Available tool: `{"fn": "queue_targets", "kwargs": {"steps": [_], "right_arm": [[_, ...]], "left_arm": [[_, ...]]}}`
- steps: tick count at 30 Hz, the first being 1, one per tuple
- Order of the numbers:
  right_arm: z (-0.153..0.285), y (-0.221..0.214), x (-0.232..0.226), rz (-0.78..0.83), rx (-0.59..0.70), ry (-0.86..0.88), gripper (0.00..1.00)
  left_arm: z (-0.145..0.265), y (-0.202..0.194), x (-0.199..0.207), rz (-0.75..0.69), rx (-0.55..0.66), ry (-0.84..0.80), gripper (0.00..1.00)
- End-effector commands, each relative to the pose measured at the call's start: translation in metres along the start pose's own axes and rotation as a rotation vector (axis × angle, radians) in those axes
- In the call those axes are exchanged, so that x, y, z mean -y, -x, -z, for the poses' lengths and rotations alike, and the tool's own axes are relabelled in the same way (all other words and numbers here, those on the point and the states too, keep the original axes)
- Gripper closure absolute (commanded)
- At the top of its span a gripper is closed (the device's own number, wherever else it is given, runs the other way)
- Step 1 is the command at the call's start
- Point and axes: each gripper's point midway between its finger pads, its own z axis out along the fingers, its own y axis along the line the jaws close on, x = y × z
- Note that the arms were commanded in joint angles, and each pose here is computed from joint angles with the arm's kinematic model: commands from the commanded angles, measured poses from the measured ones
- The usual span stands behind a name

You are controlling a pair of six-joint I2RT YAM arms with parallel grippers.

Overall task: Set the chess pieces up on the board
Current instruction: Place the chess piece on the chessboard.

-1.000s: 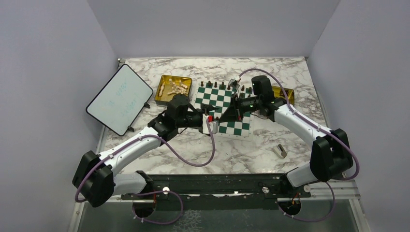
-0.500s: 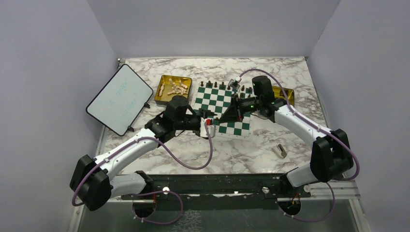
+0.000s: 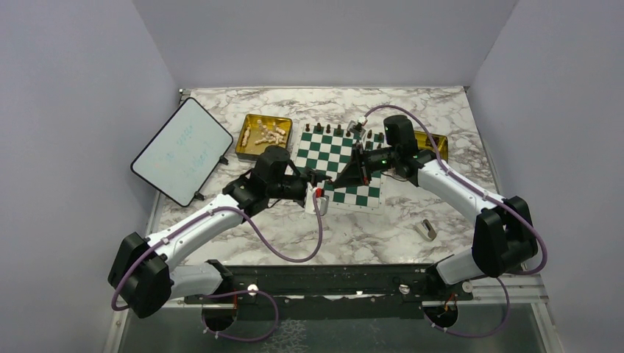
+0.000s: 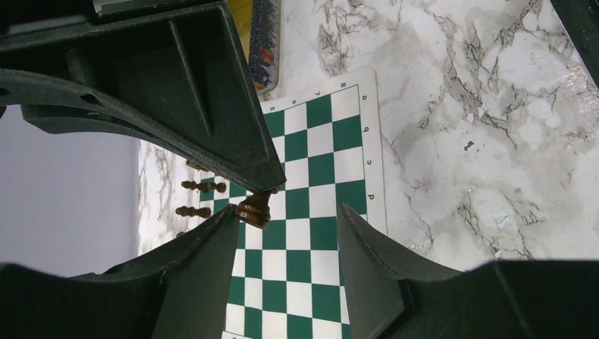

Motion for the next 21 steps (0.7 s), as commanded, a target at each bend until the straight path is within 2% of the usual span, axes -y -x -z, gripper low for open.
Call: {"fn": "queue_targets", "kwargs": {"steps": [1,6,13,21], "right_arm": [[-0.002,0.004,-0.007,0.004,0.001,0.044,0.89],[-0.003,0.003,-0.004,-0.014,-0.007,0.041,0.89],[-0.003,0.005,0.001,-0.022,-0.002,0.001,0.89],[0.004,0.028,0.007,-0.028,0.096,-0.141,0.89]], "left_arm": [[-0.004,0.013,0.0,-0.043,0.046,-0.033,0.45],[-0.006,0.016,-0.004,-0.043,0.049,-0.032,0.49],[-0.01,0.012,-0.007,0.023,0.03,-0.027,0.67],[-0.008,-0.004,-0.015,0.226,-0.059,0.054,0.84]]}}
